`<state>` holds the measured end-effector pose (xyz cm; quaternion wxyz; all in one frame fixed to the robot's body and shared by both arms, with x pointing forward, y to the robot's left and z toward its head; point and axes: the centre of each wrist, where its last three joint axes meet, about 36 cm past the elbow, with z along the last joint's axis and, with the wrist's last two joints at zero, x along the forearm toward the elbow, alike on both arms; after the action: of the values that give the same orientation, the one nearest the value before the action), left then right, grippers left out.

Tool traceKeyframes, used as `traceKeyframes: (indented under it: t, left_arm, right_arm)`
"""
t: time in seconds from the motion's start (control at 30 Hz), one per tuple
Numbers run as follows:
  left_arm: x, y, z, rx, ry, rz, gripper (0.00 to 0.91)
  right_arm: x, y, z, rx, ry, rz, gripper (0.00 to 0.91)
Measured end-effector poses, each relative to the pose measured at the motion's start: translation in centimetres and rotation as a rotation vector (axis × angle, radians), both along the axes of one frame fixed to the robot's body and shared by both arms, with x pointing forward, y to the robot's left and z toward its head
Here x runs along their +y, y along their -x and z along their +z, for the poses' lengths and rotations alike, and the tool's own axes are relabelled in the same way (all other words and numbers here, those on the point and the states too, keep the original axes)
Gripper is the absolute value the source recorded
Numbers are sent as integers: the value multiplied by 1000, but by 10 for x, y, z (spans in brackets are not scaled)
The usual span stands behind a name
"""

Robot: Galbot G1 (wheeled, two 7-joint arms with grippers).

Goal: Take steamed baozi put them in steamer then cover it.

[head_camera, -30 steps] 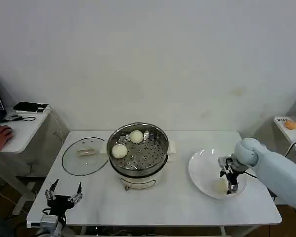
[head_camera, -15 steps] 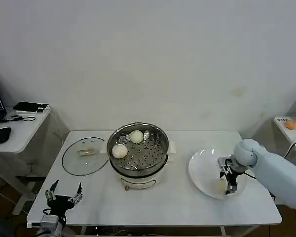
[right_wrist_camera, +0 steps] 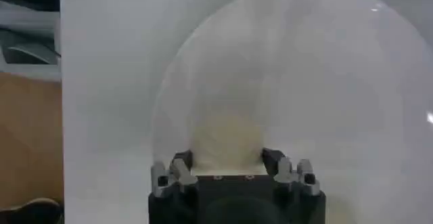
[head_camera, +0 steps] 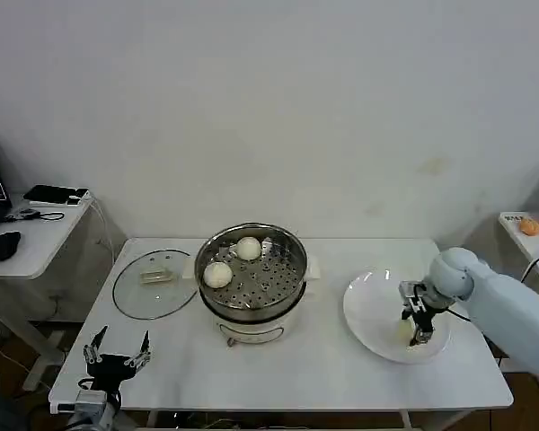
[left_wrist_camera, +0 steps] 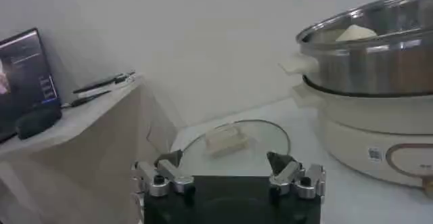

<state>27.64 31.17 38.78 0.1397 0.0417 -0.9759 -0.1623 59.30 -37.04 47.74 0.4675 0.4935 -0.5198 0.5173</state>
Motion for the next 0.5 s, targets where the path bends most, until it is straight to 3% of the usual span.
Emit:
traceKeyframes:
  t: [0.17,0.5]
  left_arm:
    - [-1,1,1,-2,1,1,907]
    - [-5,1,3,-13,8,5,907]
  right_arm:
    - [2,-6,29,-42,-22,15,695]
    - [56,-35,126,-180,-124,174,695]
